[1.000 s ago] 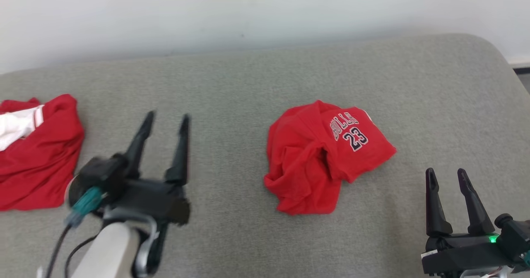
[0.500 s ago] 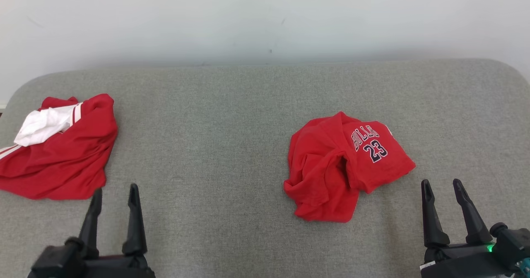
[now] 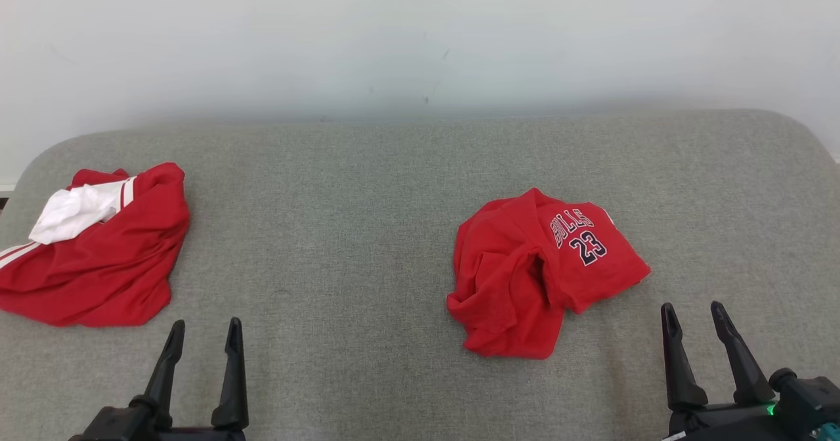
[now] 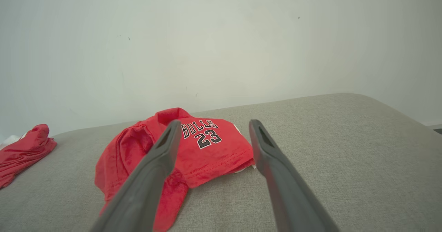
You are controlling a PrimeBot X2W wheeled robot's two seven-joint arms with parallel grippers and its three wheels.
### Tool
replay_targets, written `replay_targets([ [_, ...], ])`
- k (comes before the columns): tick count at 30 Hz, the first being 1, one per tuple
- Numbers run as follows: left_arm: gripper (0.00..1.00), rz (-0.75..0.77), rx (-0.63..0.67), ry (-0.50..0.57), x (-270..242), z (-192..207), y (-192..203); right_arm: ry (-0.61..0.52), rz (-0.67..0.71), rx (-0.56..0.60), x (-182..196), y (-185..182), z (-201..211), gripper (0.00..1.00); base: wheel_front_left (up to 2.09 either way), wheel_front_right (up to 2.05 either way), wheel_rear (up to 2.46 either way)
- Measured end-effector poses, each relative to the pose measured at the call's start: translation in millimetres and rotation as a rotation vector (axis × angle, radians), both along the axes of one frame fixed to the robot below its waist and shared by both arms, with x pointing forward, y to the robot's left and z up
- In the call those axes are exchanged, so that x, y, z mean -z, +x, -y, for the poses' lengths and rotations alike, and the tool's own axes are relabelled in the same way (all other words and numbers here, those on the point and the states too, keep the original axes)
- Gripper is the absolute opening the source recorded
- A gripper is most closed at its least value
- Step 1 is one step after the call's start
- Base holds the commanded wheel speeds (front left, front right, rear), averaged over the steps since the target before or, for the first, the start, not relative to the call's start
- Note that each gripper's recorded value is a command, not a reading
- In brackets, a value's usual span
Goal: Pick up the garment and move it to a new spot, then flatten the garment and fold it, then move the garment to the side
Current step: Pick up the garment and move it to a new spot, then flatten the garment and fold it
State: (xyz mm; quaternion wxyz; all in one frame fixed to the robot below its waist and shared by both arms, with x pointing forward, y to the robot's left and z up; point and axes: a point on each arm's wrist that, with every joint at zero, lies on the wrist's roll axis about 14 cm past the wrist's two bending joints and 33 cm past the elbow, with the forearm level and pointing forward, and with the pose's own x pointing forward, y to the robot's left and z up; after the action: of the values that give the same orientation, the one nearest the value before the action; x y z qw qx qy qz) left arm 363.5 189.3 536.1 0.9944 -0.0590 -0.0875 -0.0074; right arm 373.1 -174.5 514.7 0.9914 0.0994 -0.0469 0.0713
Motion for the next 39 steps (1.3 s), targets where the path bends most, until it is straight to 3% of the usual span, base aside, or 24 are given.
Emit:
replay_targets([
  [31, 1.00, -0.033, -0.039, 0.007, 11.9, -11.8, 1.4, -0.005, -0.041, 0.014, 12.2, -0.4, 4.5, 1.00, 0.00, 0.00, 0.00],
  [39, 1.00, -0.036, -0.025, 0.008, 13.3, -7.3, 12.8, -0.090, -0.025, 0.002, -7.5, 40.5, 18.6, 1.00, 0.00, 0.00, 0.00],
])
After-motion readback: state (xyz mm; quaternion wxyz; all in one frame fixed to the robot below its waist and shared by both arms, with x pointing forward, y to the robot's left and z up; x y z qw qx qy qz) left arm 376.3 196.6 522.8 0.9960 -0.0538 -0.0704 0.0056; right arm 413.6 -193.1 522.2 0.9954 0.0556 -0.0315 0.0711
